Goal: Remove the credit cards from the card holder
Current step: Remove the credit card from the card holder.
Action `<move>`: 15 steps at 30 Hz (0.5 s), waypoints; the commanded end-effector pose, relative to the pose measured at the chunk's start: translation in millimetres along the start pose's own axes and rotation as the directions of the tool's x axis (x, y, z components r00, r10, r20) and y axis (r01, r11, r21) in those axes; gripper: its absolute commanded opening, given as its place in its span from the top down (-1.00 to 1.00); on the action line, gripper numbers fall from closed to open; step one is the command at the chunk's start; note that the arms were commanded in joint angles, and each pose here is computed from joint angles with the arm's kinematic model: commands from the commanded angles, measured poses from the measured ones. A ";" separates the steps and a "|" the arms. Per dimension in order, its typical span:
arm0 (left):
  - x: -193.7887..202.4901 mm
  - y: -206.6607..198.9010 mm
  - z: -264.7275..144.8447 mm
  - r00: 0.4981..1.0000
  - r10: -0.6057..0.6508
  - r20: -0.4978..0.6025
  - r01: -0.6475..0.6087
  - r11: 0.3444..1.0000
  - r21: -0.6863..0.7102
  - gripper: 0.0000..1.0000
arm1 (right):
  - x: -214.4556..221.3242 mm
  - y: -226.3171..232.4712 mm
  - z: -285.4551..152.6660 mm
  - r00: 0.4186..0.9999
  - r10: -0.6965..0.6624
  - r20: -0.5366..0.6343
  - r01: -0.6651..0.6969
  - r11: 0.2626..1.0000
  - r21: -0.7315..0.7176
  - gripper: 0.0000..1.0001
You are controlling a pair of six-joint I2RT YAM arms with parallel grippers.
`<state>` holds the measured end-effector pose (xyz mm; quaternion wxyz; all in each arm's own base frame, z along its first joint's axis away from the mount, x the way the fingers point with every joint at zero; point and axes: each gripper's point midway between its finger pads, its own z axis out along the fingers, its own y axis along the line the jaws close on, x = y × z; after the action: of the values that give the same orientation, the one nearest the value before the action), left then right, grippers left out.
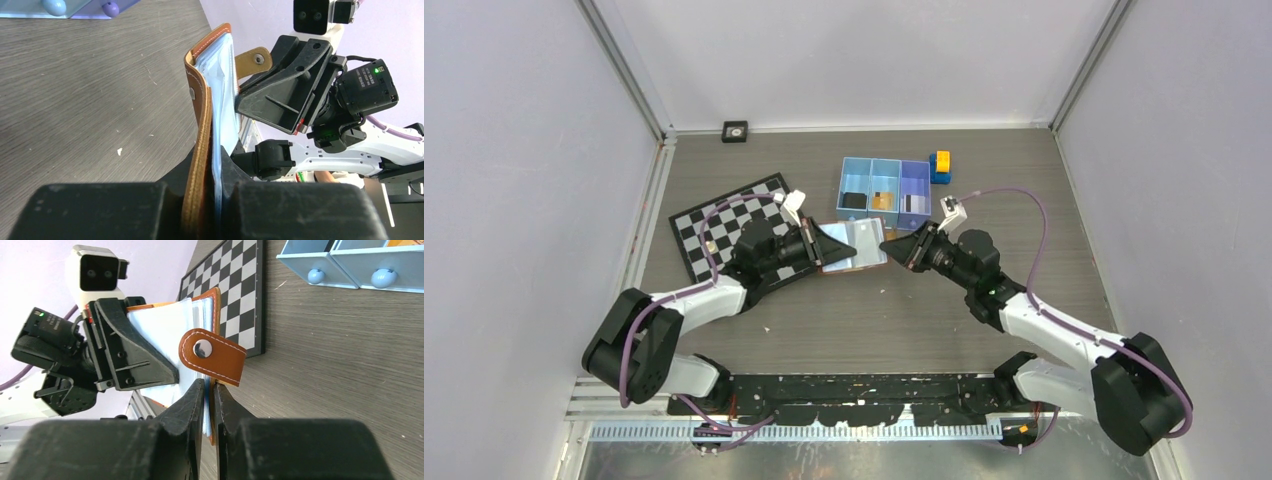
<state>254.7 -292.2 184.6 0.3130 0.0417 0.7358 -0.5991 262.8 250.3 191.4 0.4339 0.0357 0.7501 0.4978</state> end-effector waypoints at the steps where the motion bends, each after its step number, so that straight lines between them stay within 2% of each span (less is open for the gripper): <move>1: -2.2 -33.7 2.0 0.997 0.063 -0.037 -0.058 0.990 0.126 1.00 | -9.2 18.5 12.9 0.997 -0.076 -0.012 0.075 0.996 -0.053 0.67; 9: -2.2 -42.1 1.9 0.997 0.066 -0.048 -0.057 0.984 0.167 1.00 | 8.1 22.2 21.9 0.990 -0.113 -0.086 0.109 0.993 -0.052 0.56; 15: -0.7 -38.5 3.7 0.997 0.055 -0.058 -0.045 0.986 0.161 1.00 | 20.9 33.0 25.2 0.982 -0.135 -0.130 0.124 0.988 -0.092 0.36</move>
<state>255.2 -290.3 183.2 0.3056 0.0418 0.7358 -0.6029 268.0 265.5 166.8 0.4109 -0.0043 0.7906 0.4540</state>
